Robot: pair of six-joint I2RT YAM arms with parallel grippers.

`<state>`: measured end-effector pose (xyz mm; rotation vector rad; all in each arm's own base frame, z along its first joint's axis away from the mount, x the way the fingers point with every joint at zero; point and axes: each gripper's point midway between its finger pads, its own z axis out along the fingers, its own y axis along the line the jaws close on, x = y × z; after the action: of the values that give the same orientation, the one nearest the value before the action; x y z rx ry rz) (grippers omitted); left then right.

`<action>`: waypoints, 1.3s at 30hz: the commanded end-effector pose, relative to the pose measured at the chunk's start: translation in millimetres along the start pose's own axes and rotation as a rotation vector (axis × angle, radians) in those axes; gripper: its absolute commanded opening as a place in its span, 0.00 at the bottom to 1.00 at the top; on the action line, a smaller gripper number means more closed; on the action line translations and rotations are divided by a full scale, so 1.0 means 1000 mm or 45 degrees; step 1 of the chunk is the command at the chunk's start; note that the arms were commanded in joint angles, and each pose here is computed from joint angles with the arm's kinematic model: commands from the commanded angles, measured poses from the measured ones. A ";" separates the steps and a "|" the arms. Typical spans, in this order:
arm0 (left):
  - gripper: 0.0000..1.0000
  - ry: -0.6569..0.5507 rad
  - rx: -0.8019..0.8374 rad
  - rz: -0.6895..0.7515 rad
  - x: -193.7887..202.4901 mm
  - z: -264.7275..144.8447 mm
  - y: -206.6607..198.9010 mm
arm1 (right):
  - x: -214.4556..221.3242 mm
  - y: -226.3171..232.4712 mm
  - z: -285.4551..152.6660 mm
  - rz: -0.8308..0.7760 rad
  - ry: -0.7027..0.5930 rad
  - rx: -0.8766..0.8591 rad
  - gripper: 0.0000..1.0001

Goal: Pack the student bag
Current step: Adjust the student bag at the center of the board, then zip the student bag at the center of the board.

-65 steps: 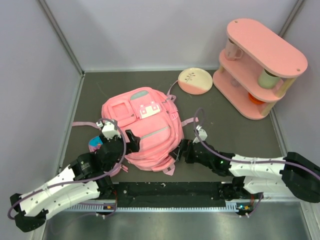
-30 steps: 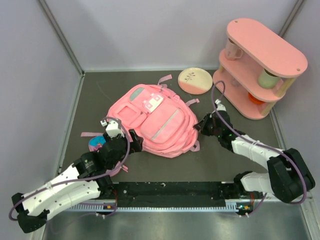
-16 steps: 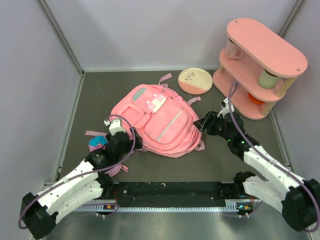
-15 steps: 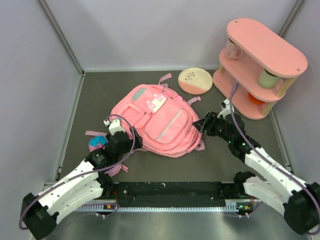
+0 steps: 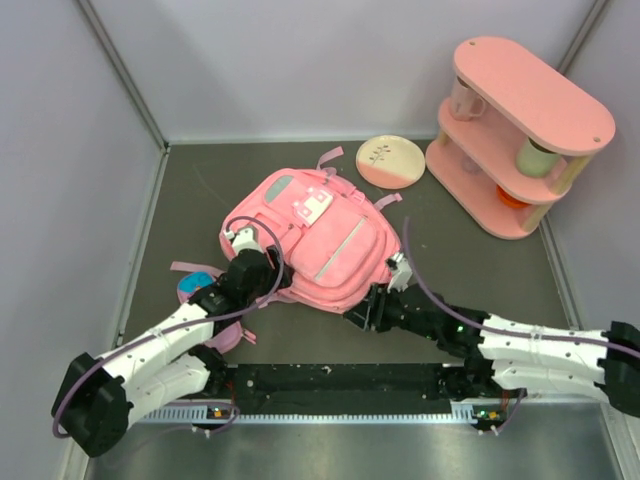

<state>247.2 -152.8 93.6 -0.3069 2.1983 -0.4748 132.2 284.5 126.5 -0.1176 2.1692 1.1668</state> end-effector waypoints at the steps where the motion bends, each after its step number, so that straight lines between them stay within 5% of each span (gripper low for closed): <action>1: 0.52 -0.071 0.126 -0.065 -0.022 0.002 -0.029 | -0.024 0.035 0.022 0.088 -0.194 -0.016 0.47; 9: 0.17 -0.030 0.185 -0.077 -0.022 -0.008 -0.040 | -0.008 0.060 0.072 0.081 -0.171 0.036 0.43; 15: 0.18 -0.031 0.258 -0.100 -0.025 -0.016 -0.051 | 0.012 0.088 0.095 0.003 -0.051 -0.015 0.37; 20: 0.23 -0.006 0.271 -0.092 -0.023 -0.019 -0.053 | 0.022 0.060 0.108 -0.034 -0.061 0.152 0.36; 32: 0.17 -0.029 0.328 -0.093 -0.029 -0.031 -0.058 | -0.021 0.029 0.127 -0.304 -0.296 0.479 0.42; 39: 0.16 -0.023 0.353 -0.083 -0.029 -0.034 -0.061 | -0.028 0.017 0.139 -0.385 -0.272 0.554 0.47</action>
<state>247.3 -165.5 125.3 -0.3525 2.1266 -0.6477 180.2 406.6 90.2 -0.1592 2.1681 0.6598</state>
